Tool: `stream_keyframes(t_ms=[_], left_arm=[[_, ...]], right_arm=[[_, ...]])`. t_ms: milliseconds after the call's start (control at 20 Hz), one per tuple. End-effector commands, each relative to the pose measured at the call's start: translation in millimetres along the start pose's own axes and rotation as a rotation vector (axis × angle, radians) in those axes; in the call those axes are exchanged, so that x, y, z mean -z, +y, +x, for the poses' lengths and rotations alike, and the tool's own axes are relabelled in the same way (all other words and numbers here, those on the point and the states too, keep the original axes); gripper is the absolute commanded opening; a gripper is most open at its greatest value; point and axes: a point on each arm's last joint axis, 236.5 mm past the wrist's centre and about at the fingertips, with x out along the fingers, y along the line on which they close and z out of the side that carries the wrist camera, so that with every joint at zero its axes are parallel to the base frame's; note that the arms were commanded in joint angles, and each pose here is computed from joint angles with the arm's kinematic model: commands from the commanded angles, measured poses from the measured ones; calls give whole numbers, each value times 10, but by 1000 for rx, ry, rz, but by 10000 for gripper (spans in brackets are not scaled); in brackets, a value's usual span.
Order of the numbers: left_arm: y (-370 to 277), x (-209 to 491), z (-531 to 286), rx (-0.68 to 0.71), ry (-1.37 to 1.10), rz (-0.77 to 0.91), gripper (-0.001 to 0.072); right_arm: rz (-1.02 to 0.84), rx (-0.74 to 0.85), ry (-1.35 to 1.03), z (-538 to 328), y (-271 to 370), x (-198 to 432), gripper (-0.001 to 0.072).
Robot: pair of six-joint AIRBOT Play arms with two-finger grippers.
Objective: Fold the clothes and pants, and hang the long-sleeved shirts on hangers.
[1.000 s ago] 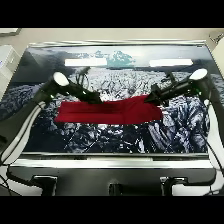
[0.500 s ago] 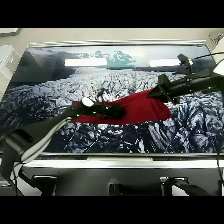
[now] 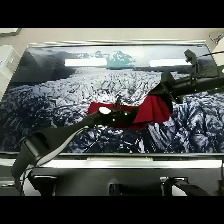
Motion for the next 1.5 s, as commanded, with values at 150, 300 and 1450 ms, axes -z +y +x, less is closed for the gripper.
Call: stream_keyframes(t_ms=[150, 300, 1450], left_arm=[[305, -1112, -1462, -252, -93, 272, 15], [311, -1619, -2619, -348, -212, 322, 16], [-436, -1475, -4267, -369, -394, 482, 18]], right_arm=[[-36, -165, 35, 441, 369, -120, 39], [-1, -198, 79, 1000, 425, -174, 40], [295, 485, 231, 880, -2307, -177, 620]])
